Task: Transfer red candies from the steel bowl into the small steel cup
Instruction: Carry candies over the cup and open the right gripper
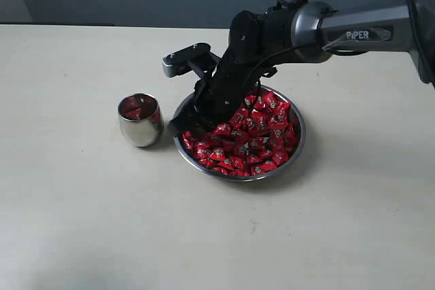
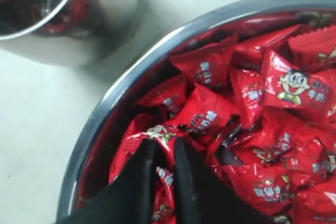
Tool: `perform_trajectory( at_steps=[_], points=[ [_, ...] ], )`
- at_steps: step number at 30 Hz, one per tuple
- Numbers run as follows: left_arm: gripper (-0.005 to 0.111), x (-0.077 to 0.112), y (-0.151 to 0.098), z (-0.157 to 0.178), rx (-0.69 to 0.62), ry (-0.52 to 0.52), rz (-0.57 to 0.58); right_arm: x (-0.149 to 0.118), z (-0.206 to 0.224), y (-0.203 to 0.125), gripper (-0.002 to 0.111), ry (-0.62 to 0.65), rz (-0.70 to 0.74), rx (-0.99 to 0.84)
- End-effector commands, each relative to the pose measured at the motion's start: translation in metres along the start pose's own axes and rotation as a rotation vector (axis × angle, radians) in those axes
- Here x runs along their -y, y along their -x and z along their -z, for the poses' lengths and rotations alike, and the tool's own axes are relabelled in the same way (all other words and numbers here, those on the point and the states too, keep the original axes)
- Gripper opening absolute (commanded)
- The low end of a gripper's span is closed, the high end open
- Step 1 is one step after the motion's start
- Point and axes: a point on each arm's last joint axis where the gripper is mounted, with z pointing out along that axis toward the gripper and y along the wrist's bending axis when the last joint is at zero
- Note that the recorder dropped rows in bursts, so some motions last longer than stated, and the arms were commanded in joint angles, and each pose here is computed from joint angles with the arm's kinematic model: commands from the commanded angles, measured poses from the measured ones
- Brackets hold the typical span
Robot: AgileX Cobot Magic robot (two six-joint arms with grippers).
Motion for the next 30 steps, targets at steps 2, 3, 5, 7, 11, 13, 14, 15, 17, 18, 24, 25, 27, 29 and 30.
perform_trajectory(
  at_steps=[2, 3, 5, 7, 11, 13, 14, 15, 17, 18, 24, 25, 27, 29, 30],
  points=[
    [0.000, 0.000, 0.003, 0.001, 0.019, -0.006, -0.002, 0.003, 0.002, 0.003, 0.000, -0.018, 0.008, 0.023],
    [0.000, 0.000, 0.003, 0.001, 0.019, -0.006, -0.002, 0.003, 0.004, 0.003, 0.000, -0.020, 0.017, 0.017],
    [0.000, 0.000, 0.003, 0.001, 0.019, -0.006, -0.002, 0.001, 0.011, 0.004, 0.000, -0.021, 0.028, 0.018],
    [0.000, 0.000, 0.003, 0.001, 0.019, -0.006, -0.002, -0.002, 0.022, 0.006, 0.000, -0.018, 0.034, 0.029],
    [0.000, 0.000, 0.003, 0.001, 0.019, -0.006, -0.002, -0.008, 0.048, 0.013, 0.000, -0.019, 0.047, 0.079],
    [0.000, 0.000, 0.003, 0.001, 0.019, -0.006, -0.002, -0.013, 0.063, 0.017, 0.000, -0.018, 0.051, 0.117],
    [0.000, 0.000, 0.003, 0.001, 0.019, -0.006, -0.002, -0.015, 0.068, 0.019, 0.000, -0.012, 0.054, 0.140],
    [0.000, 0.000, 0.003, 0.001, 0.019, -0.006, -0.002, -0.018, 0.072, 0.022, 0.000, -0.004, 0.054, 0.168],
    [0.000, 0.000, 0.003, 0.001, 0.019, -0.006, -0.002, -0.026, 0.079, 0.028, 0.000, 0.012, 0.066, 0.229],
    [0.000, 0.000, 0.003, 0.001, 0.019, -0.006, -0.002, -0.030, 0.081, 0.031, 0.000, 0.021, 0.077, 0.256],
    [0.000, 0.000, 0.003, 0.001, 0.019, -0.006, -0.002, -0.054, 0.069, 0.051, 0.000, 0.101, 0.166, 0.368],
    [0.000, 0.000, 0.003, 0.001, 0.019, -0.006, -0.002, -0.055, 0.064, 0.054, 0.000, 0.111, 0.166, 0.379],
    [0.000, 0.000, 0.003, 0.001, 0.019, -0.006, -0.002, -0.055, 0.054, 0.059, 0.000, 0.118, 0.164, 0.382],
    [0.000, 0.000, 0.003, 0.001, 0.019, -0.006, -0.002, -0.053, 0.043, 0.063, 0.001, 0.118, 0.161, 0.373],
    [0.000, 0.000, 0.003, 0.001, 0.019, -0.006, -0.002, -0.052, 0.037, 0.064, 0.003, 0.121, 0.160, 0.366]
  ],
)
